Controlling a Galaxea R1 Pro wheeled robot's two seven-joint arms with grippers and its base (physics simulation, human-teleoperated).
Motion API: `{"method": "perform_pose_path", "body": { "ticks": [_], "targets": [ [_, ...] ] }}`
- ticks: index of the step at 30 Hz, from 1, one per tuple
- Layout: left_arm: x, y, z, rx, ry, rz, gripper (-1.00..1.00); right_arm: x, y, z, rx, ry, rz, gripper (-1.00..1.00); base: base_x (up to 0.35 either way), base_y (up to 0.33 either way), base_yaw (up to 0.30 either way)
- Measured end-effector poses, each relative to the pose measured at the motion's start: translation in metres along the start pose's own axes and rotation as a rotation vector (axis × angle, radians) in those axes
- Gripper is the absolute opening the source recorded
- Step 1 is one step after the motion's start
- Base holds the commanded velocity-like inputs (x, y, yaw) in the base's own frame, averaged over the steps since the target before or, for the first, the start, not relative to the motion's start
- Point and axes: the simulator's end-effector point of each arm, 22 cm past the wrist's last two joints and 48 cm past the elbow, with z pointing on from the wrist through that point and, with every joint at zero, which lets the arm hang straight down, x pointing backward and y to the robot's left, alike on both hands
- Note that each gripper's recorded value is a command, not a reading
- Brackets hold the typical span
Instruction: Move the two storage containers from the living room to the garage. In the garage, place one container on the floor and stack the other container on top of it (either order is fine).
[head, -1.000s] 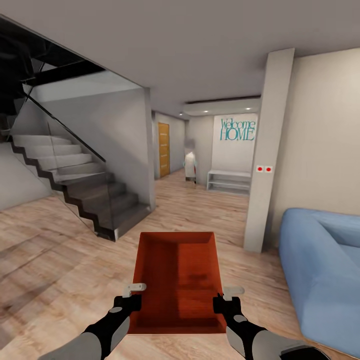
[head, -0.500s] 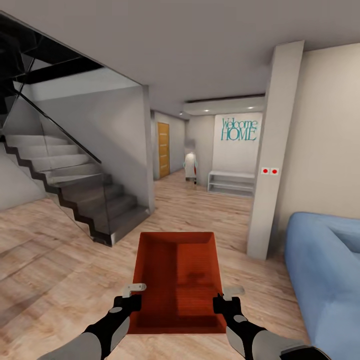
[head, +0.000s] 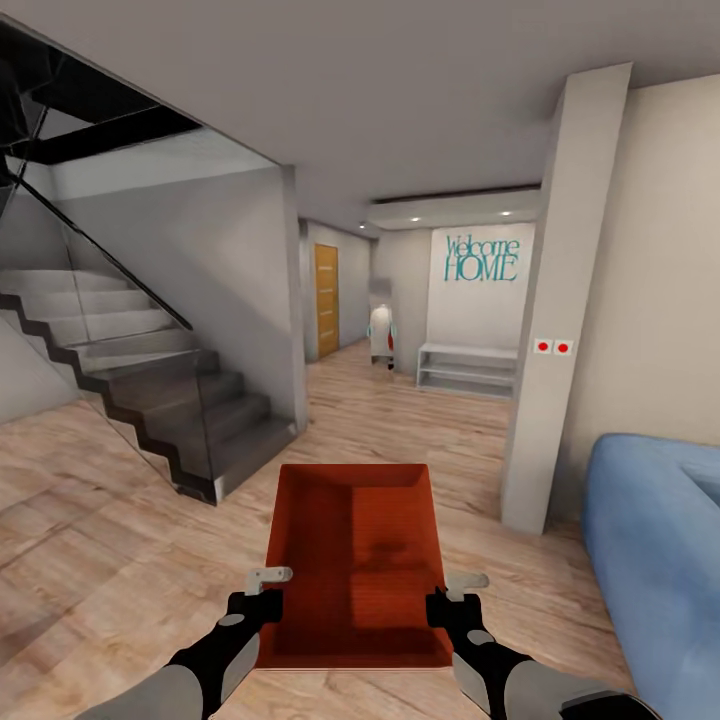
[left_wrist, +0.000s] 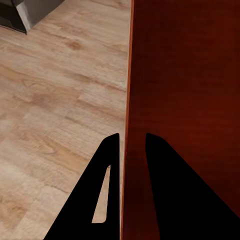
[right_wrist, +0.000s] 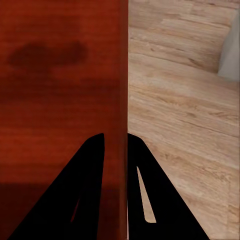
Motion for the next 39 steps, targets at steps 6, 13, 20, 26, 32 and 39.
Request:
{"method": "perform_pose_path", "body": {
  "ticks": [6, 13, 20, 26, 32, 39],
  "targets": [
    [-0.0003, 0.0004, 0.0001, 0.001, -0.001, 0.000, -1.00, -0.0001, 0.0005, -0.0001, 0.001, -0.001, 0.001, -1.00, 0.321, 0.000, -0.110],
    [-0.0004, -0.0001, 0.0000, 0.000, -0.001, 0.000, -1.00, -0.0002, -0.0001, 0.0000, 0.000, -0.001, 0.001, -1.00, 0.321, 0.000, -0.179],
    [-0.0003, 0.0001, 0.0000, 0.000, -0.001, 0.000, -1.00, -0.0001, 0.0001, 0.0000, 0.000, 0.000, 0.001, -1.00, 0.321, 0.000, -0.018],
    [-0.0004, 0.0002, 0.0001, 0.000, -0.001, 0.000, -1.00, -0.0001, 0.0002, 0.0000, 0.001, -0.001, 0.001, -1.00, 0.321, 0.000, -0.001],
    [-0.0002, 0.0004, 0.0001, 0.000, 0.000, 0.000, -1.00, -0.0001, 0.0005, 0.0000, 0.001, 0.000, 0.001, -1.00, 0.321, 0.000, 0.000],
    [-0.0003, 0.0004, 0.0001, 0.000, 0.000, 0.000, -1.00, -0.0001, 0.0005, -0.0001, 0.001, 0.000, 0.001, -1.00, 0.321, 0.000, 0.000]
  ]
}}
